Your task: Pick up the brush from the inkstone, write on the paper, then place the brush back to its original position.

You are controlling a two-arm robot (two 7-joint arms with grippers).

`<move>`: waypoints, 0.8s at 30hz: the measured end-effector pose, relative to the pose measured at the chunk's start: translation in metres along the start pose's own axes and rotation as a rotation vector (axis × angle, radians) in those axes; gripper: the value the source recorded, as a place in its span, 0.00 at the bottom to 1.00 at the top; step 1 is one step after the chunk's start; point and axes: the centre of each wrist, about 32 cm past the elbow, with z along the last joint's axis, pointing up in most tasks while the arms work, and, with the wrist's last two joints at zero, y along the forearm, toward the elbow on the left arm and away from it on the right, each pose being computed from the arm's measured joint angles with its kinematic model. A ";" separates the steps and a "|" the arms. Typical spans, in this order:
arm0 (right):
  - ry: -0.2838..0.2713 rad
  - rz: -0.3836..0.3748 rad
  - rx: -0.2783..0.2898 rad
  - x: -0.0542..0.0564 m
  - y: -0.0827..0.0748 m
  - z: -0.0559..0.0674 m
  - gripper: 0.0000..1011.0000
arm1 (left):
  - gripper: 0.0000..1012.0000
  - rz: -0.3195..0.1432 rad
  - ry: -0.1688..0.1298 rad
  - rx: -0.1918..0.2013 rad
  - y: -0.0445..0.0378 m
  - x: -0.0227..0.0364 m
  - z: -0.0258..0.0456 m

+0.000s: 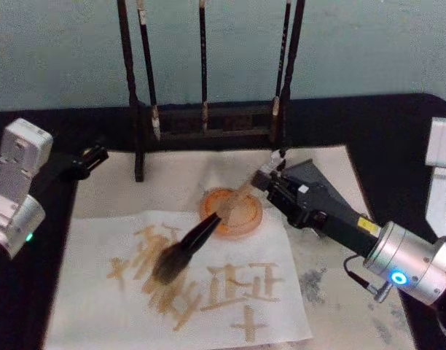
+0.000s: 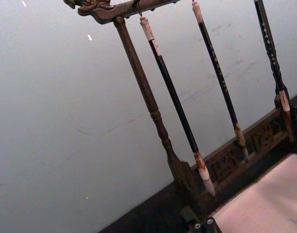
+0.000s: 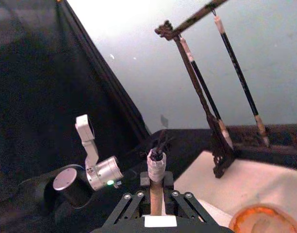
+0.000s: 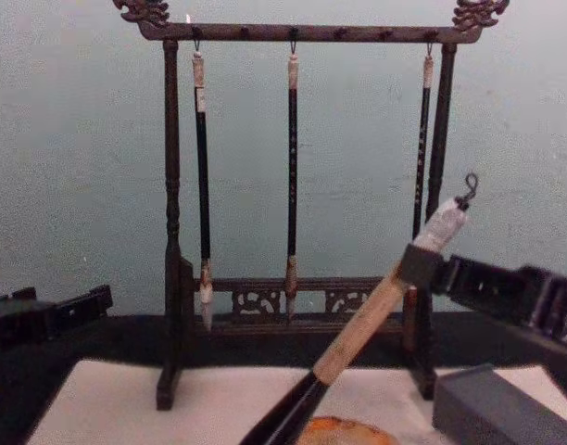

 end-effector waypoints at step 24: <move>0.016 -0.099 0.024 0.014 -0.036 -0.002 0.15 | 0.99 0.000 0.000 0.000 0.0000 0.0000 0.0000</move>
